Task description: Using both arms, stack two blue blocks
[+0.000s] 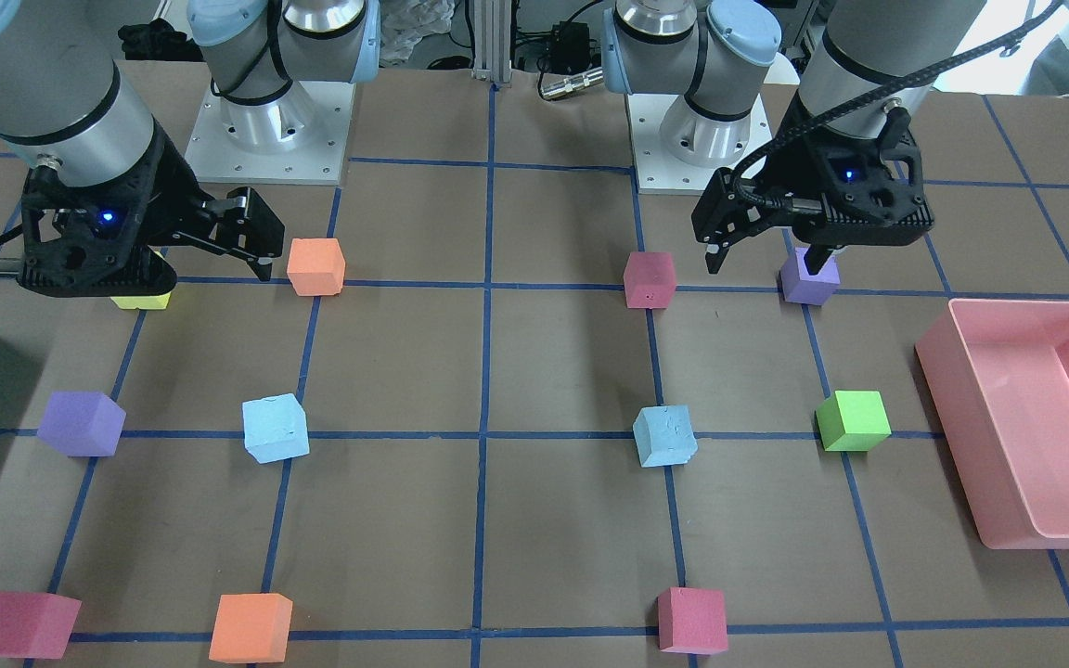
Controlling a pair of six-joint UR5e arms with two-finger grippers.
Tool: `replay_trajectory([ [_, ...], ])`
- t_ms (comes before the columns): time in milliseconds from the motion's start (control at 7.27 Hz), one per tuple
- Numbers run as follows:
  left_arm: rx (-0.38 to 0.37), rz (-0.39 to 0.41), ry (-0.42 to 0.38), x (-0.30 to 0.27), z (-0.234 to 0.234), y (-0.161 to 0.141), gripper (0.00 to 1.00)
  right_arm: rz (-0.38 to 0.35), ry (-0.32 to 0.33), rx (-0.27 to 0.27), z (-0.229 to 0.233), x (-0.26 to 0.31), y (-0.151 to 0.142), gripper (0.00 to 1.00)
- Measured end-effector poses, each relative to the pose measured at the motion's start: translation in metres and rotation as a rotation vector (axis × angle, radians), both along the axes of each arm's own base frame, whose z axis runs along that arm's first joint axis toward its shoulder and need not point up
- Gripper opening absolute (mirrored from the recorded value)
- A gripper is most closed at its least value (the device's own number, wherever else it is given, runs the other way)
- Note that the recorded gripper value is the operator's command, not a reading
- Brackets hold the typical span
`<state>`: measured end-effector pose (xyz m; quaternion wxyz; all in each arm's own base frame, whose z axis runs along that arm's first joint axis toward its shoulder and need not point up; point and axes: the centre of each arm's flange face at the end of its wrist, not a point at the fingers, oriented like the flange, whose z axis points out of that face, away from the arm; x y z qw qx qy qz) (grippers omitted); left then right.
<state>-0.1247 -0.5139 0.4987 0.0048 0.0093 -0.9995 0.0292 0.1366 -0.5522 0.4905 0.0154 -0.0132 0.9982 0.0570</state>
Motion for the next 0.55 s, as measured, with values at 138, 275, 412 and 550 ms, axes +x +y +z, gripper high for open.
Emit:
replay_trajectory([
  [138, 0.002, 0.002, 0.000, 0.000, -0.001, 0.000, 1.00, 0.000, 0.001, 0.010, -0.007, -0.001, -0.002, 1.00],
  [275, 0.005, 0.000, 0.000, -0.001, -0.003, -0.001, 1.00, 0.007, 0.009, 0.025, -0.022, -0.003, -0.008, 1.00],
  [412, 0.008, -0.002, 0.000, -0.002, -0.007, -0.005, 1.00, 0.010, 0.020, 0.039, -0.042, -0.009, -0.017, 1.00],
  [550, 0.009, -0.005, 0.001, -0.002, -0.019, -0.015, 1.00, 0.007, 0.022, 0.032, -0.068, -0.012, -0.028, 1.00],
])
